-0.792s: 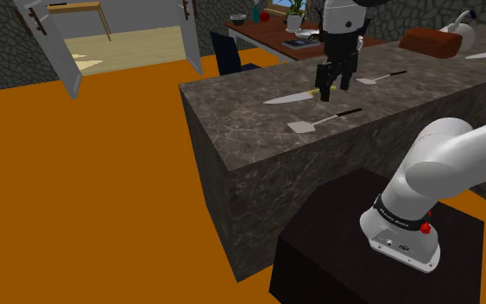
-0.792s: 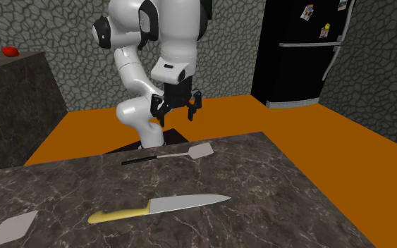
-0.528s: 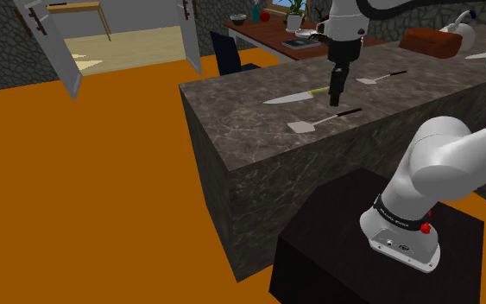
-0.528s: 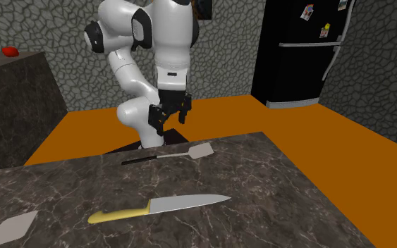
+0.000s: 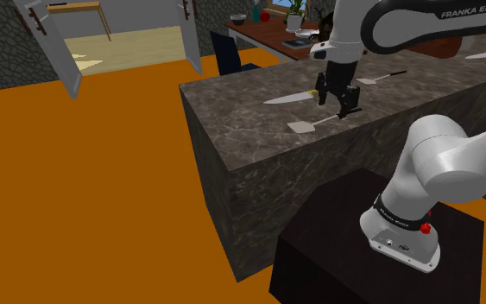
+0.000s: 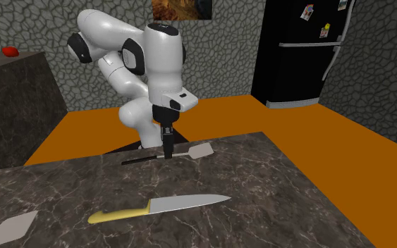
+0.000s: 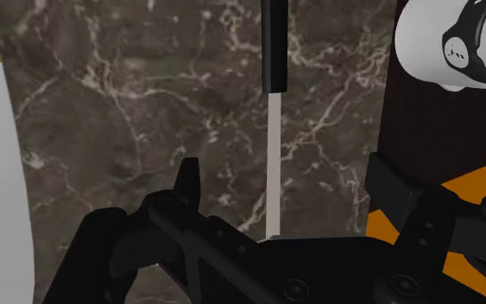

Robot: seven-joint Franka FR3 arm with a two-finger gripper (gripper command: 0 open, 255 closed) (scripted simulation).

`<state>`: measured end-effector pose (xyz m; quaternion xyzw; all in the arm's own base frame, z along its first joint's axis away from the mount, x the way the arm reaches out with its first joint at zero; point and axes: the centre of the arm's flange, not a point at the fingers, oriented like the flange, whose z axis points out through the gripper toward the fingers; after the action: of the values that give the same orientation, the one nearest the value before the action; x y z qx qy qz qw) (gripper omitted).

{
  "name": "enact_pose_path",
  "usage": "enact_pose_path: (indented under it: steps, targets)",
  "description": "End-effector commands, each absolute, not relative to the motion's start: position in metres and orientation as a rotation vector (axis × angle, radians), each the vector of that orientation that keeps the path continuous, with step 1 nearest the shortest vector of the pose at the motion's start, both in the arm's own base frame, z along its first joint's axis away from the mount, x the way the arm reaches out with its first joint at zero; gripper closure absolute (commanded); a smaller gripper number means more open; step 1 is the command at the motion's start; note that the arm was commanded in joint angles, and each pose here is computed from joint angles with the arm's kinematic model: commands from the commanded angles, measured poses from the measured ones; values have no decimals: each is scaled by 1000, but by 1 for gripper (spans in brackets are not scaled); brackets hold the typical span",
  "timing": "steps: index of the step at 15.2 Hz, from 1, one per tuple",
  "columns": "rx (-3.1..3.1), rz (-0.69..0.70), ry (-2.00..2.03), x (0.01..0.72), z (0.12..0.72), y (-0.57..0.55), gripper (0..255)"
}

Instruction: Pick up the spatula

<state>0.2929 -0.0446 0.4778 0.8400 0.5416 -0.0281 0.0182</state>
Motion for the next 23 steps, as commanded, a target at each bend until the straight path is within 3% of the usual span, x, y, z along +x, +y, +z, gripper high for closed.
enact_pose_path:
  steps: [1, 4, 5, 14, 23]
  targets:
    - [2601, -86, 1694, 293, 467, -45, 0]
    - [2601, -86, 1694, 293, 458, -45, 0]
    - [2601, -86, 1694, 293, 459, -46, 255]
    - [2601, -86, 1694, 293, 458, -45, 255]
    - [2601, -86, 1694, 293, 506, -45, 255]
